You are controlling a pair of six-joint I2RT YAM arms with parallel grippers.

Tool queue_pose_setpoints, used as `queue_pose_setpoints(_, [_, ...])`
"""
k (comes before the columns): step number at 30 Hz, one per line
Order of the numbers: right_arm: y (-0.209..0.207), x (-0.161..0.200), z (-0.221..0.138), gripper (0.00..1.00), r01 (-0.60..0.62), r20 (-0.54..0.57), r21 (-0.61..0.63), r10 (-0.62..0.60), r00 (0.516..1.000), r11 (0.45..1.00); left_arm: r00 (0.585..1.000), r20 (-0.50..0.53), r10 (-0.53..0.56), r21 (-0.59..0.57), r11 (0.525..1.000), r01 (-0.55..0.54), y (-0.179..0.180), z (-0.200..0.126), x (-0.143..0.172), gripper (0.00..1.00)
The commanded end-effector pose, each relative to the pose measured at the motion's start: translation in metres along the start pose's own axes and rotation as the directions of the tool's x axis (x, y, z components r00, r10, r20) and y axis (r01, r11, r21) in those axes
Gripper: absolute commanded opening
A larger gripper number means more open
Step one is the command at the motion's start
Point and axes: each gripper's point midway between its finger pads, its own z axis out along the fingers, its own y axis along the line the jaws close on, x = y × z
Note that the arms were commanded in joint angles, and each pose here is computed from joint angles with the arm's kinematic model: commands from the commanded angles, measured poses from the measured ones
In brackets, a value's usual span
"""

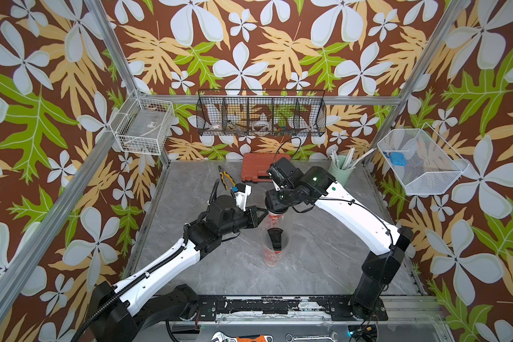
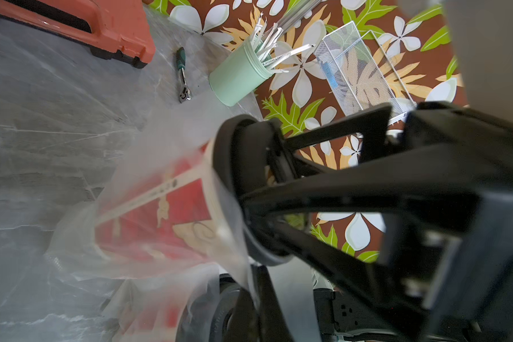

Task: Pack milk tea into plastic carrier bags
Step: Place the milk tea cup in the plastic carrier bag.

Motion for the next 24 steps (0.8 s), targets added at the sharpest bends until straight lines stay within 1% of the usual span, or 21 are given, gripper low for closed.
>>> queue_pose_setpoints(1, [0.007,0.006,-0.01,0.55,-0.013,-0.018,-0.056,0.012,1.0,0.998,0.999,0.037,0.034,0.044,0.998,-0.036,-0.014,0.001,-0.011,0.0])
queue_pose_setpoints(5, [0.02,0.014,0.004,0.55,-0.035,-0.039,-0.123,0.031,0.999,0.992,0.998,0.038,0.041,0.064,0.997,-0.043,-0.019,0.004,-0.013,0.0])
queue_pose_setpoints(11, [0.028,0.027,0.034,0.55,-0.067,-0.083,-0.153,0.054,0.995,0.986,0.998,0.044,0.046,0.082,0.995,-0.049,-0.024,0.003,-0.014,0.0])
queue_pose_setpoints(16, [0.028,0.041,0.06,0.54,-0.087,-0.121,-0.144,0.07,0.99,0.986,0.997,0.06,0.052,0.107,0.993,-0.058,-0.03,-0.001,-0.017,0.0])
queue_pose_setpoints(19, [0.021,0.051,0.076,0.54,-0.087,-0.146,-0.1,0.072,0.987,0.991,0.996,0.076,0.055,0.125,0.99,-0.064,-0.036,-0.006,-0.02,0.0])
queue_pose_setpoints(22, [0.001,0.053,0.08,0.54,-0.06,-0.145,0.015,0.061,0.988,0.998,0.994,0.089,0.06,0.128,0.989,-0.071,-0.038,-0.01,-0.021,0.0])
queue_pose_setpoints(24, [-0.011,0.05,0.075,0.54,-0.042,-0.131,0.082,0.053,0.99,0.996,0.994,0.093,0.06,0.121,0.99,-0.071,-0.037,-0.011,-0.022,0.0])
